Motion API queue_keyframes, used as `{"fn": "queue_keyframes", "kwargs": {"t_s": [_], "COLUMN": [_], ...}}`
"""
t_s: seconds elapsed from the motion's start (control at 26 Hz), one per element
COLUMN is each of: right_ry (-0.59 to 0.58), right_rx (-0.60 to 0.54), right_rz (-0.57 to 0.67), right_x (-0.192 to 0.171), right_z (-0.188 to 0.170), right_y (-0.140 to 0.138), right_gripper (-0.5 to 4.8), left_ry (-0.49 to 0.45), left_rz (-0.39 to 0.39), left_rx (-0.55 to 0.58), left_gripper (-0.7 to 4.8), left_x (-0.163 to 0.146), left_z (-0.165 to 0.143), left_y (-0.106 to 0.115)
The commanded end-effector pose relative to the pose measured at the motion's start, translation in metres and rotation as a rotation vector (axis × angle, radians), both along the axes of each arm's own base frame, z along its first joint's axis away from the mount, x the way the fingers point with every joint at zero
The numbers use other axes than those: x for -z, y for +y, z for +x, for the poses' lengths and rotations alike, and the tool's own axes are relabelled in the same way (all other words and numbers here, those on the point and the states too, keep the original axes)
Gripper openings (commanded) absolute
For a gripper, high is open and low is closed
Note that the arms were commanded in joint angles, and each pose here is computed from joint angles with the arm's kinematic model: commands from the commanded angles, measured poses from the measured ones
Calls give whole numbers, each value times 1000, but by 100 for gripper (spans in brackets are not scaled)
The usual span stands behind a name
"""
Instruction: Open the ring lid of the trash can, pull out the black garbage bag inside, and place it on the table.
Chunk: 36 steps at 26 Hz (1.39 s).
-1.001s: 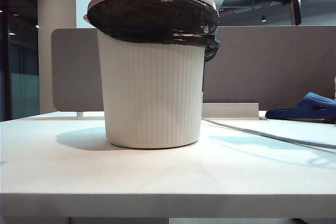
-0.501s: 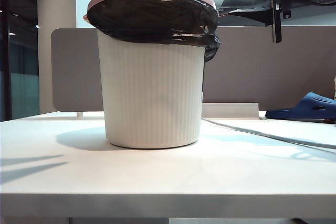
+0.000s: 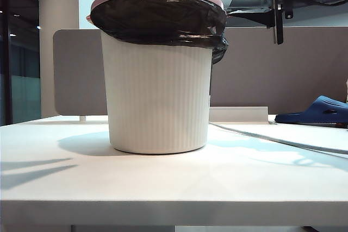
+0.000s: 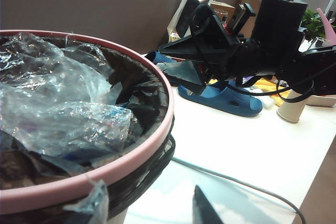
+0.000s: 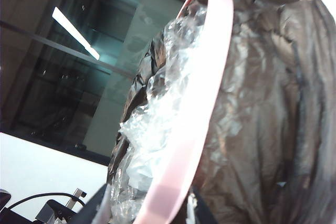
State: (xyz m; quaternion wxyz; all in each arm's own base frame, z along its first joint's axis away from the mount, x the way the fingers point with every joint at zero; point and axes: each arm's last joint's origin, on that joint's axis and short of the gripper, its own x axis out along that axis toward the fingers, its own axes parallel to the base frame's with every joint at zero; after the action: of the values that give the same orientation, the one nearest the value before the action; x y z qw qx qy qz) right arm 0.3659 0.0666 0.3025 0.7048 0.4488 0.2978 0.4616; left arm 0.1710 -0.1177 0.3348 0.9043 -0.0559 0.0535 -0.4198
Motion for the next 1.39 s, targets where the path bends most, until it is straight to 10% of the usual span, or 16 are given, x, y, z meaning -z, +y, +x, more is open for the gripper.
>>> {"fn": "queue_keyframes", "kwargs": {"t_s": [0.04,1.39], "right_ry": [-35,-110], "right_rx": [-16,-90], "right_rz": [2,106], "right_x": [-5,-28], "right_z": [-1,-7], "right_y": [5,8], "right_gripper": [186,185], "left_ry": [-18,-125], "left_rz": [-12,85], "left_rx": [7,129], "left_gripper": [207,205], "left_x": [-4,-2], "left_z": [-1,-3], "left_y": [0,-2]}}
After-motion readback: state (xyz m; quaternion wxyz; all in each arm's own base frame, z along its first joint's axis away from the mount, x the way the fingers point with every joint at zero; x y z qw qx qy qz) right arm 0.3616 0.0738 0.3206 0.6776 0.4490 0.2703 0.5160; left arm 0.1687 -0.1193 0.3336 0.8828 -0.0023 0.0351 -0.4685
